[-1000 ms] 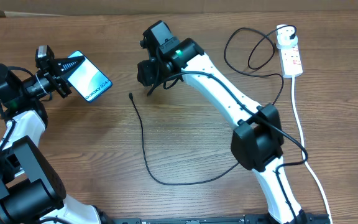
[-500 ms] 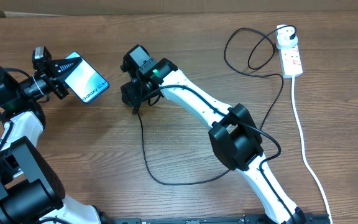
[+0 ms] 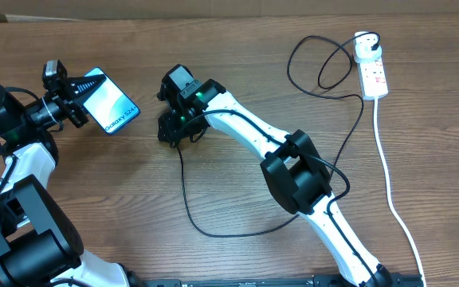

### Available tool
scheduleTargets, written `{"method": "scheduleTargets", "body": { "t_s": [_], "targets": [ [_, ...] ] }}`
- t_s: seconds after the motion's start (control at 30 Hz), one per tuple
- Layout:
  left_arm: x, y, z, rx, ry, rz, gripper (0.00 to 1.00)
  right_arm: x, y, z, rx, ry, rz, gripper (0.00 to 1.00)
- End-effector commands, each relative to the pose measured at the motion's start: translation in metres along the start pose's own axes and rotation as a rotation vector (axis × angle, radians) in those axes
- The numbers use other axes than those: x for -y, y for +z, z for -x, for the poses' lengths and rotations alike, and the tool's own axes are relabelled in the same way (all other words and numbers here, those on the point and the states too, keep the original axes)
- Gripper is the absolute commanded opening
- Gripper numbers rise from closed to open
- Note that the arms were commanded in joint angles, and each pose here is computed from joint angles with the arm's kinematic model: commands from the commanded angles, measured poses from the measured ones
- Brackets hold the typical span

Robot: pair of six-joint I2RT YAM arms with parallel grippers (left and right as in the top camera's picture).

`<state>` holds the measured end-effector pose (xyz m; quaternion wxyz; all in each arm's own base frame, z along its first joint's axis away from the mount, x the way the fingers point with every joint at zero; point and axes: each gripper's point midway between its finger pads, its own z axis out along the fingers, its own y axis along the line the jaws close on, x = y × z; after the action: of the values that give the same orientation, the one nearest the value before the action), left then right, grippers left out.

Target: Plug charger to phone and switch on socket

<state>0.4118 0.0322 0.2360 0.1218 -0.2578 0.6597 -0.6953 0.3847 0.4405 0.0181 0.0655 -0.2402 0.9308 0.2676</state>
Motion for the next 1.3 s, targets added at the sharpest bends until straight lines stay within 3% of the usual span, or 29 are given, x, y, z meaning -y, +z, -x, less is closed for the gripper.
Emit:
{"method": "scheduleTargets", "body": {
  "t_s": [0.0, 0.43, 1.27],
  "targets": [
    [0.009, -0.002, -0.006, -0.025, 0.037, 0.002, 0.04, 0.002, 0.007, 0.000, -0.019, 0.054, 0.058, 0.47],
    [0.009, -0.002, -0.007, -0.032, 0.044, 0.002, 0.04, 0.008, 0.001, 0.028, 0.070, 0.105, 0.121, 0.31],
    [0.009, -0.001, -0.009, -0.040, 0.050, 0.003, 0.04, 0.030, 0.037, 0.014, 0.027, 0.144, 0.106, 0.29]
  ]
}}
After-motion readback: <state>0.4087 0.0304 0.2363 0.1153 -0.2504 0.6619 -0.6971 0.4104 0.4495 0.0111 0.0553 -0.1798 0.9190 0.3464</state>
